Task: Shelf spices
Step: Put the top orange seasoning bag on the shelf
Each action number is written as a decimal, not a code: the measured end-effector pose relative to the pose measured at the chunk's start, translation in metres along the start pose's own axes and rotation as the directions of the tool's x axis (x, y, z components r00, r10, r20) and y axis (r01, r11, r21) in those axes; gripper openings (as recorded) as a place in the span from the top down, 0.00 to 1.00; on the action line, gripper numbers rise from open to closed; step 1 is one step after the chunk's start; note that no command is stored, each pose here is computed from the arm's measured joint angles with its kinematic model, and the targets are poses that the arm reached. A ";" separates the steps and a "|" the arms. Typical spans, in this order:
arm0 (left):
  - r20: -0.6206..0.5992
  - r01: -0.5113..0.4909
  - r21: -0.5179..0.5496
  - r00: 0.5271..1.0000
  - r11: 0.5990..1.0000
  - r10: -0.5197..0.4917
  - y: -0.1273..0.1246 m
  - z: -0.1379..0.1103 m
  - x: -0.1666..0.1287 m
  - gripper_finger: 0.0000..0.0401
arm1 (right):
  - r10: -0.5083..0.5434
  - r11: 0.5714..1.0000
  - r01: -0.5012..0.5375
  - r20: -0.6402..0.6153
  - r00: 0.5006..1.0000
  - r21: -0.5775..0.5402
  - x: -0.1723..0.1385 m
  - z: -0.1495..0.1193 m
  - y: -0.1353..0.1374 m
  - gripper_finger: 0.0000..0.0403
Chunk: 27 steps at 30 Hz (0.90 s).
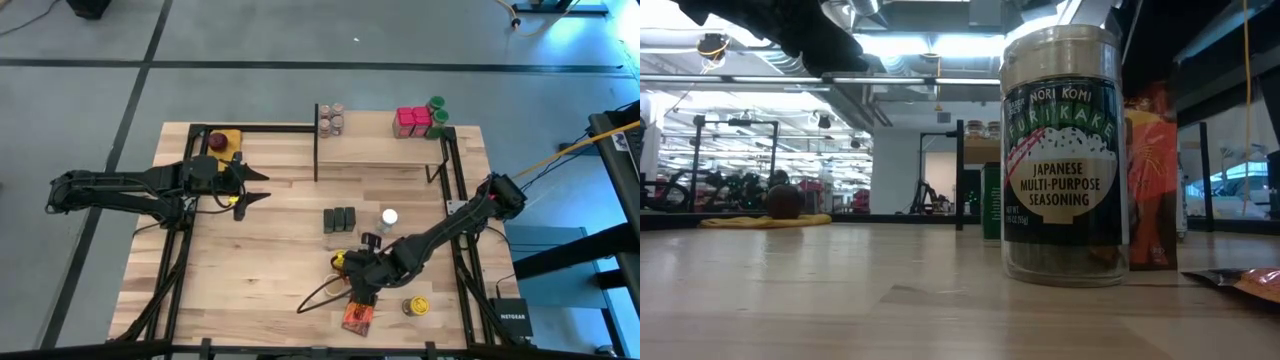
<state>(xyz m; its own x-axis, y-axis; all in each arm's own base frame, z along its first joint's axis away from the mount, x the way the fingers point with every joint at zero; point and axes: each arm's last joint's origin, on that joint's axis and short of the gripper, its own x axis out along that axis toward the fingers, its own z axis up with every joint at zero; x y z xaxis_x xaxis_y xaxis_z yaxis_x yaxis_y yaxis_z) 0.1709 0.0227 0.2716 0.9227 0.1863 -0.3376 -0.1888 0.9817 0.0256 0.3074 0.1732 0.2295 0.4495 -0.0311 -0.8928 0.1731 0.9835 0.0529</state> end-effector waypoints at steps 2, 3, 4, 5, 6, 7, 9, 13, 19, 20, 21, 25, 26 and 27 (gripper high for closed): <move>0.000 0.000 -0.004 1.000 1.000 0.000 0.000 0.000 0.000 0.45 | 0.003 1.000 -0.003 -0.007 1.000 -0.001 0.000 -0.001 0.000 0.82; 0.000 0.000 -0.001 1.000 1.000 0.000 0.000 0.000 0.000 0.45 | 0.005 1.000 -0.005 -0.006 1.000 -0.001 0.000 -0.001 0.000 0.85; 0.000 0.000 0.000 1.000 1.000 0.000 0.000 0.000 0.000 0.45 | 0.005 1.000 -0.005 -0.006 1.000 -0.002 0.000 -0.001 0.001 0.90; 0.000 0.000 0.000 1.000 1.000 0.000 0.000 0.000 0.000 0.45 | 0.005 1.000 -0.005 -0.006 1.000 -0.004 0.000 -0.001 0.001 0.94; 0.000 0.000 0.000 1.000 1.000 0.000 0.000 0.000 0.000 0.45 | 0.005 1.000 -0.006 -0.006 1.000 -0.011 0.000 -0.001 0.001 0.97; 0.000 0.000 0.000 1.000 1.000 0.000 0.000 0.000 0.000 0.45 | 0.006 1.000 -0.006 -0.006 1.000 -0.024 0.000 -0.001 0.001 0.98; 0.000 0.000 0.000 1.000 1.000 0.000 0.000 0.000 0.000 0.45 | 0.004 0.999 -0.004 -0.007 1.000 -0.037 0.000 -0.001 0.001 0.97; 0.002 0.000 0.004 1.000 1.000 0.000 0.000 0.000 0.000 0.45 | -0.019 0.998 0.017 -0.036 0.999 -0.061 -0.005 -0.001 -0.001 0.98; 0.008 0.000 0.007 1.000 1.000 0.000 0.000 0.001 0.000 0.45 | -0.037 0.996 0.033 -0.042 0.998 -0.078 -0.029 0.012 0.002 0.99; 0.008 0.000 0.008 1.000 1.000 0.000 0.000 0.001 0.000 0.45 | -0.044 0.995 0.040 -0.040 0.998 -0.090 -0.034 0.015 0.002 0.99; 0.008 0.000 0.008 1.000 1.000 0.000 0.000 0.001 0.000 0.45 | -0.051 0.994 0.047 -0.041 0.998 -0.098 -0.039 0.018 0.002 0.99; 0.007 0.000 0.007 1.000 1.000 0.000 0.000 0.001 0.000 0.45 | -0.121 0.986 0.116 -0.033 0.992 -0.121 -0.062 0.026 -0.002 0.99; 0.007 0.000 0.007 1.000 1.000 0.000 0.000 0.001 0.000 0.45 | -0.136 0.984 0.133 -0.022 0.990 -0.122 -0.069 0.029 -0.002 0.99; 0.007 0.000 0.008 1.000 1.000 0.000 0.000 0.001 0.000 0.45 | -0.146 0.982 0.145 -0.004 0.989 -0.119 -0.076 0.032 -0.003 0.99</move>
<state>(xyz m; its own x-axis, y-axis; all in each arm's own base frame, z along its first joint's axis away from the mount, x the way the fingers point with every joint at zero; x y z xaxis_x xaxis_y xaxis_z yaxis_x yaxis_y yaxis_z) 0.1711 0.0227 0.2722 0.9251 0.1866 -0.3308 -0.1862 0.9819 0.0331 0.3008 0.1670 0.3117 0.4161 -0.1737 -0.8926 0.1309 0.9828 -0.1302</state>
